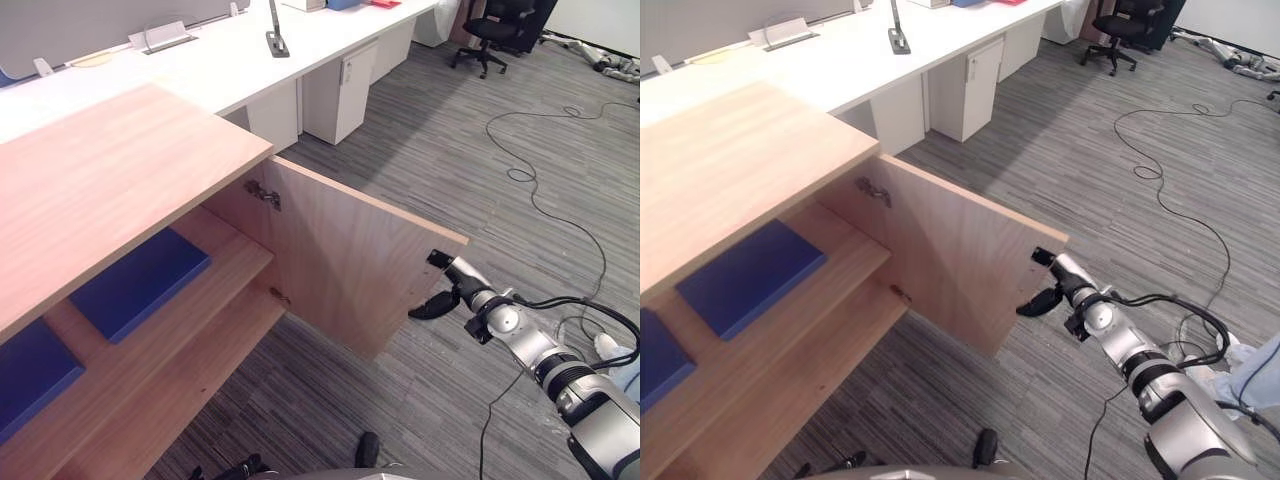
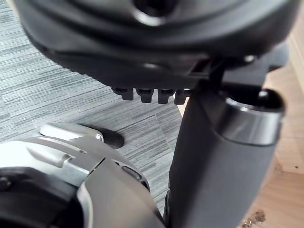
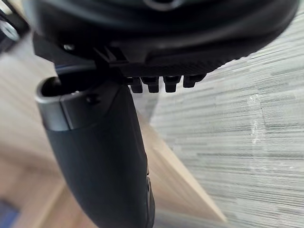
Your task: Walk over to the cabinet, pick up the folder, carry it to the office cabinet, place the folder inside the office cabinet, then close the office cabinet door
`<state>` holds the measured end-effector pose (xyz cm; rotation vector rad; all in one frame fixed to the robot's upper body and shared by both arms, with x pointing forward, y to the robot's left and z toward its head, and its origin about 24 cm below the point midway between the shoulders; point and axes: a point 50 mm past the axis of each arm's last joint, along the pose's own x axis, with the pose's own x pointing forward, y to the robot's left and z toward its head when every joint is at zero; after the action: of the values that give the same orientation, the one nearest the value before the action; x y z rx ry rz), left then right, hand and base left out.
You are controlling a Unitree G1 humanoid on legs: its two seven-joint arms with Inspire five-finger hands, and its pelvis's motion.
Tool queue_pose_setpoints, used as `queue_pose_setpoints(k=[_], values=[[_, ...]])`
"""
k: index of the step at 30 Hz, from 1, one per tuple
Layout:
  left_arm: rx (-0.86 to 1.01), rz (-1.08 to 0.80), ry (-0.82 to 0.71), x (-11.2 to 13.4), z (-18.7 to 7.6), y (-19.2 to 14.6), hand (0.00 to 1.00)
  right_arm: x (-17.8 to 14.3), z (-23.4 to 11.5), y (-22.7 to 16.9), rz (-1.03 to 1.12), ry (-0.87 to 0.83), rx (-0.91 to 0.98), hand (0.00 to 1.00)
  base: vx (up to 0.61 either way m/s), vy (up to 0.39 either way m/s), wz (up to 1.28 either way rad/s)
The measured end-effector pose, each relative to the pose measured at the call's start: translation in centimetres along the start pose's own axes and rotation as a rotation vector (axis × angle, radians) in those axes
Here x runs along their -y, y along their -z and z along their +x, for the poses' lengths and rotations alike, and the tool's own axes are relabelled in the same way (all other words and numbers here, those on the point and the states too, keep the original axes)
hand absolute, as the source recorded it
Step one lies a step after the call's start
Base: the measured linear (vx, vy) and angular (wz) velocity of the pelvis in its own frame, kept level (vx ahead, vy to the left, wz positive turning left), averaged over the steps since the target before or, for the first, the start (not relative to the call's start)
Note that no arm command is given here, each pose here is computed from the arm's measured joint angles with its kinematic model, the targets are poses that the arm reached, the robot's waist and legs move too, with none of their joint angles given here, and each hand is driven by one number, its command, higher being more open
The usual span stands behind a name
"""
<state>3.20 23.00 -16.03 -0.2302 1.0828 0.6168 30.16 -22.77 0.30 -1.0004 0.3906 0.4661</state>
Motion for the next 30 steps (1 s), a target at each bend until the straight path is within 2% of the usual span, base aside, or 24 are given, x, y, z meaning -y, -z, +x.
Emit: queue_pose_setpoints(k=[3, 4, 6, 9, 13, 20, 25, 28, 30], values=[[0.001, 0.004, 0.010, 0.1, 0.1, -0.2, 1.00, -5.5, -0.5, -2.6, -0.215, -0.297, 0.123, 1.00, 0.02, -0.062, -0.07], [0.003, 0.005, 0.013, 0.2, 0.2, -0.3, 1.00, -6.4, -0.6, -3.2, -0.230, -0.340, 0.150, 1.00, 0.03, -0.056, -0.09], [0.020, 0.015, 0.029, 0.8, 0.4, -1.0, 1.00, -10.8, -1.0, -5.4, -0.219, -0.501, 0.247, 1.00, 0.02, -0.046, -0.08], [0.030, 0.018, 0.033, 1.1, 0.4, -1.3, 1.00, -14.2, -1.2, -8.6, -0.207, -0.593, 0.370, 1.00, 0.00, 0.000, 0.00], [0.028, -0.006, 0.018, 0.9, 0.4, -1.2, 1.00, -16.2, -1.1, -11.3, -0.228, -0.605, 0.462, 1.00, -0.02, 0.022, 0.03], [0.024, -0.044, -0.037, 0.0, 0.4, -1.1, 1.00, -17.6, -0.3, -12.4, -0.220, -0.566, 0.449, 1.00, -0.03, 0.057, 0.11], [0.025, -0.062, -0.030, 0.5, 0.3, -0.9, 1.00, -19.1, 0.1, -13.2, -0.171, -0.559, 0.422, 1.00, -0.02, 0.037, 0.34], [0.039, -0.066, -0.010, 1.2, 0.3, -1.1, 1.00, -19.9, 0.2, -11.3, -0.073, -0.543, 0.318, 1.00, -0.05, 0.084, 1.40], [0.051, -0.035, 0.020, 1.9, 0.2, -1.2, 1.00, -20.3, -0.2, -7.8, 0.110, -0.491, 0.164, 1.00, 0.00, 0.155, 2.05]])
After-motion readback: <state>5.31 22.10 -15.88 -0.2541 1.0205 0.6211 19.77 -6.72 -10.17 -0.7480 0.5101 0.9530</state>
